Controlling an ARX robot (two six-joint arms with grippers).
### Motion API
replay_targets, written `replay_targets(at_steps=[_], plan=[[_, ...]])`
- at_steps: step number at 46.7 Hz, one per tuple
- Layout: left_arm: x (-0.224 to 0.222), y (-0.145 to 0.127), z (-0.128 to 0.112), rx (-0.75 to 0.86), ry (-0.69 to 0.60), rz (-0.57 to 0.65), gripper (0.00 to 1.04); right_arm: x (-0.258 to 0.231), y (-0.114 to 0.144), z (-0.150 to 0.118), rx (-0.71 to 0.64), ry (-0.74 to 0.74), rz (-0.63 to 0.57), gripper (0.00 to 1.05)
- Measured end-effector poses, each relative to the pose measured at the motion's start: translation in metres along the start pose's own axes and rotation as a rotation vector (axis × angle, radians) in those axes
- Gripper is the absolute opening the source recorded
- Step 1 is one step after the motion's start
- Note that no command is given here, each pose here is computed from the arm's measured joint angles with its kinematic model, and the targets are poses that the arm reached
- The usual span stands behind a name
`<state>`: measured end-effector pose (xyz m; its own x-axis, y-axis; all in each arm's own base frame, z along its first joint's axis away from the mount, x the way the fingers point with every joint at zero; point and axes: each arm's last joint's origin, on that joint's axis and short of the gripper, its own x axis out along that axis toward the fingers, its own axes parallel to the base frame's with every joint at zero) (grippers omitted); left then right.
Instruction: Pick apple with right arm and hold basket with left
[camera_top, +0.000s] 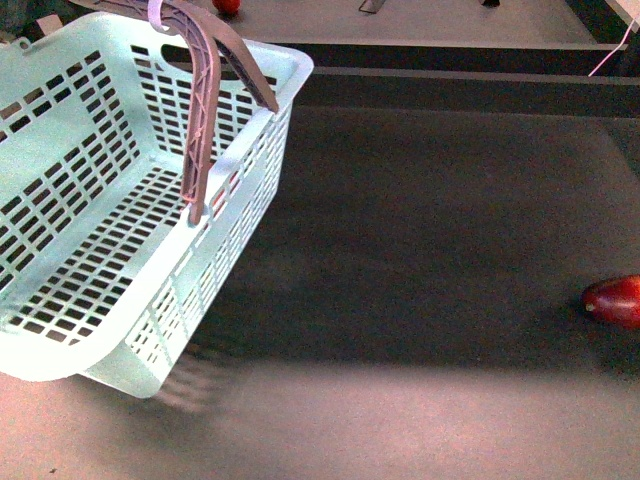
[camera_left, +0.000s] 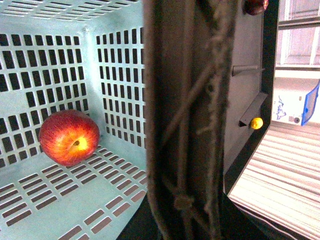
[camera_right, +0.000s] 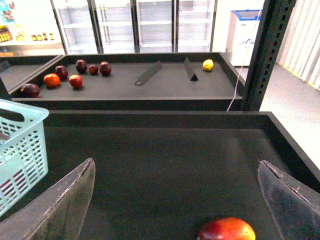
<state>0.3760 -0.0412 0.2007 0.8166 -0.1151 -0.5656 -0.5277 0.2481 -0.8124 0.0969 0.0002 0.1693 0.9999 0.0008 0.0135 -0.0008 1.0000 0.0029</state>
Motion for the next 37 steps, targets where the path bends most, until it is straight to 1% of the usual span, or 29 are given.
replay_targets(at_steps=[4,8,12,20,24,30,37], plan=[[0.001,0.013,0.005,-0.034,-0.034,-0.006,0.06,0.0,0.0,0.0,0.0,0.0,0.0,0.96],[-0.001,0.019,0.006,-0.034,-0.027,-0.023,0.06,0.0,0.0,0.0,0.0,0.0,0.0,0.96],[-0.01,0.026,0.007,-0.043,-0.034,-0.058,0.06,0.0,0.0,0.0,0.0,0.0,0.0,0.96],[-0.033,0.04,0.015,-0.094,-0.064,-0.074,0.06,0.0,0.0,0.0,0.0,0.0,0.0,0.96],[-0.037,0.051,0.019,-0.107,-0.079,-0.047,0.06,0.0,0.0,0.0,0.0,0.0,0.0,0.96],[-0.036,0.071,0.021,-0.124,-0.094,0.028,0.06,0.0,0.0,0.0,0.0,0.0,0.0,0.96],[-0.034,0.083,0.021,-0.127,-0.097,0.086,0.06,0.0,0.0,0.0,0.0,0.0,0.0,0.96]])
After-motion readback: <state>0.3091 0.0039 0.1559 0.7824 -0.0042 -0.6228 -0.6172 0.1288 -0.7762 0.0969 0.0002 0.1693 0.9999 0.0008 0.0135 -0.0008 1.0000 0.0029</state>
